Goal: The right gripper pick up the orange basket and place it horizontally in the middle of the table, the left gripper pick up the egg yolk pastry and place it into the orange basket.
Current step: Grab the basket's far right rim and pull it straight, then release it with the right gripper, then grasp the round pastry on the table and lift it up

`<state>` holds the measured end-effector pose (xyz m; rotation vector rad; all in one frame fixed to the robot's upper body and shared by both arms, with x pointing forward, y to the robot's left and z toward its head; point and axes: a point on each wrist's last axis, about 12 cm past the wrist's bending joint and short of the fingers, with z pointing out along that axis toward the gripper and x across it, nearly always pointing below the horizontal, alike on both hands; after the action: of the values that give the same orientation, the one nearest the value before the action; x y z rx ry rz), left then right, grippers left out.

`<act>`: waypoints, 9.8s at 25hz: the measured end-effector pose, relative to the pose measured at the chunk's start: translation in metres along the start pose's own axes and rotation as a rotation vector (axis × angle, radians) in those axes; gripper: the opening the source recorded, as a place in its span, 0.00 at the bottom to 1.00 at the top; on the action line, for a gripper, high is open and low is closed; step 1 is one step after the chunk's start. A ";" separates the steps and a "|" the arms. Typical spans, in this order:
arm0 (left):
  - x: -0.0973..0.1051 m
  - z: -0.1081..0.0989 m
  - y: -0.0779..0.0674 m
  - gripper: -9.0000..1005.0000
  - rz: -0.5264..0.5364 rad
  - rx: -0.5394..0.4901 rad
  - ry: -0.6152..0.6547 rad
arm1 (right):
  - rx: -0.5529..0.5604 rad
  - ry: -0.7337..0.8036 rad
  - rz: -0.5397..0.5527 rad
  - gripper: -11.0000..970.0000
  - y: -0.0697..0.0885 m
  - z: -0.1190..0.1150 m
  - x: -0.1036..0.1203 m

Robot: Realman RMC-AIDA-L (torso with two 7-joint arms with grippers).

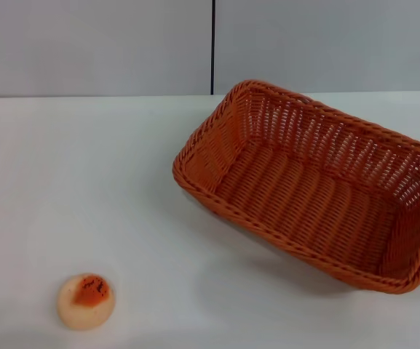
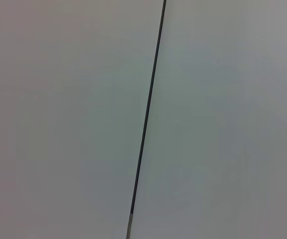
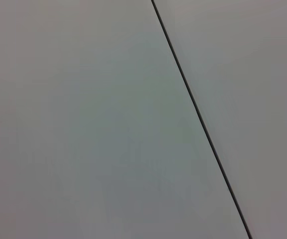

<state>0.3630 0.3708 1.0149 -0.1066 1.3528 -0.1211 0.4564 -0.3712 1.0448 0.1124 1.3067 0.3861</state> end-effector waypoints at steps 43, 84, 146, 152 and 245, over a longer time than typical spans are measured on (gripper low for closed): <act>0.006 0.006 -0.006 0.81 -0.024 0.021 0.025 | -0.317 1.006 -0.074 0.84 0.013 0.133 -0.133; 0.012 0.006 -0.006 0.80 -0.028 0.000 0.070 | -0.493 1.286 -0.173 0.80 0.067 0.176 -0.031; 0.002 -0.035 -0.007 0.79 -0.027 -0.014 0.046 | -1.302 0.925 -1.077 0.22 0.144 0.203 -0.032; 0.002 -0.033 -0.008 0.79 -0.034 -0.009 0.039 | -1.319 0.881 -1.003 0.24 0.148 0.200 -0.025; 0.015 0.016 -0.016 0.71 -0.048 0.915 0.785 | -0.364 0.161 0.081 0.52 0.002 0.016 -0.075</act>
<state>0.3816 0.3526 1.0058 0.7499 1.9384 -0.8758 0.4555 -0.3923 1.1188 -0.1754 1.3712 0.7073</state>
